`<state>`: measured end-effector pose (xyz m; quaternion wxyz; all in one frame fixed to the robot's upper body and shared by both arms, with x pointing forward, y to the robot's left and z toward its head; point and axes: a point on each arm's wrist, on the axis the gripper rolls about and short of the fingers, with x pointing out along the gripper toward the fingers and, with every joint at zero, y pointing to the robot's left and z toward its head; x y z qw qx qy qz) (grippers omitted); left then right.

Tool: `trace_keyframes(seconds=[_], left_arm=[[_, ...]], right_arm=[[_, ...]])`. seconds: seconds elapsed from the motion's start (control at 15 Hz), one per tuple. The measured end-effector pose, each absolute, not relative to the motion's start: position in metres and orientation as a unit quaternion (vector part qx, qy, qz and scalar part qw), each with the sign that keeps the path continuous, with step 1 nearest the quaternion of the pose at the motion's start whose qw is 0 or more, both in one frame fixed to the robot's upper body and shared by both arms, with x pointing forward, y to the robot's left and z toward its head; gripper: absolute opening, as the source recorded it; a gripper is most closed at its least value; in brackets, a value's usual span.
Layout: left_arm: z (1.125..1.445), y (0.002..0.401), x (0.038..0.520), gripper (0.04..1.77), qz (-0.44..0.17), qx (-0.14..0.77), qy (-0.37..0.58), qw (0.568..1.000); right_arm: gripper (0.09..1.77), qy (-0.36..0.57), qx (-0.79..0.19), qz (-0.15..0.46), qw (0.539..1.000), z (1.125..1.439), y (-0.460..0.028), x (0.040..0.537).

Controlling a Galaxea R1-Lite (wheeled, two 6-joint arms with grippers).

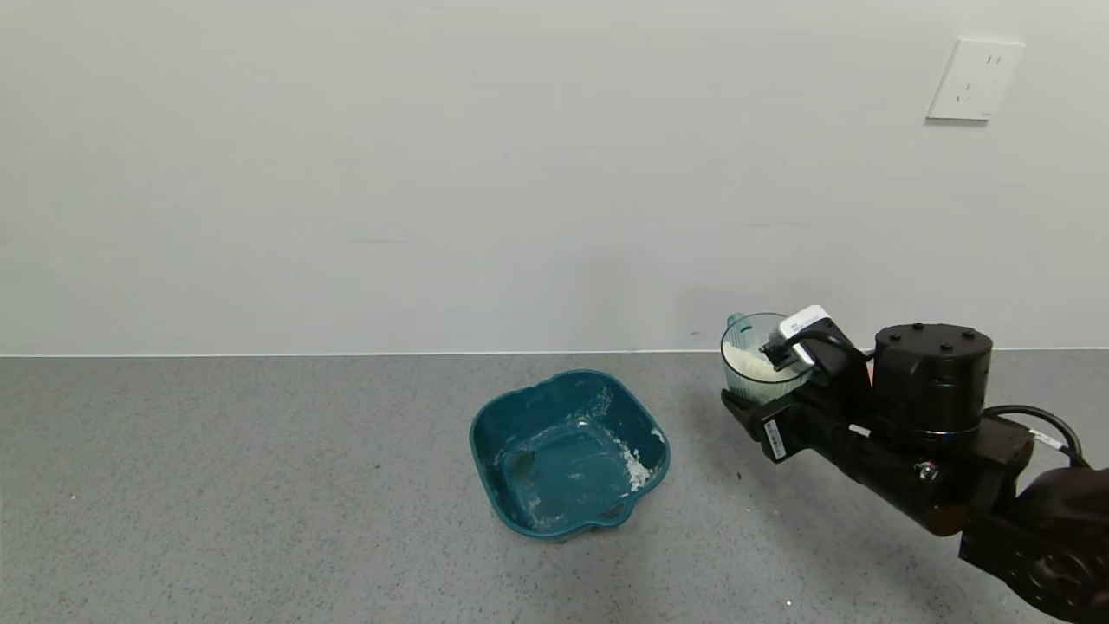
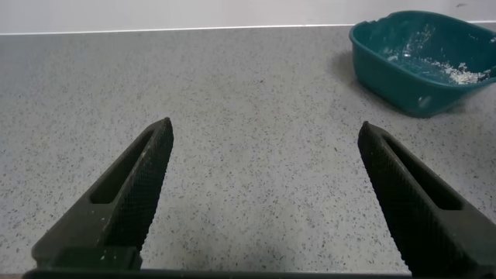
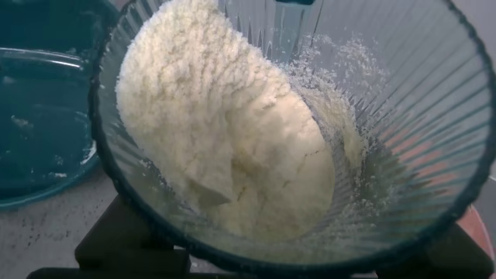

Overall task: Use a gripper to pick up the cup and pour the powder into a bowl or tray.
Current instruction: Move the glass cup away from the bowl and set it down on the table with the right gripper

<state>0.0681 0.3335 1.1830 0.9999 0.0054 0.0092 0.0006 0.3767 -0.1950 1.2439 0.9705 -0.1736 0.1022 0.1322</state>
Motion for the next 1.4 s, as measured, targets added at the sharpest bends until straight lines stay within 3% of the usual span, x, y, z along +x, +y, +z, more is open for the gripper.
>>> trace_keyframes(seconds=[0.27,0.67,1.4], left_arm=[[1.183,0.334,0.068,1.72,0.001,0.005,0.009,1.0],[1.183,0.334,0.068,1.72,0.0,0.005,0.009,1.0],[1.183,0.334,0.068,1.72,0.0,0.005,0.009,1.0]], right_arm=[[1.34,0.085,-0.161,0.118,0.976,1.215,-0.195,0.395],[1.34,0.137,-0.107,0.096,0.98,1.176,-0.2,0.402],[1.34,0.179,-0.092,0.076,0.977,1.154,-0.213,0.403]])
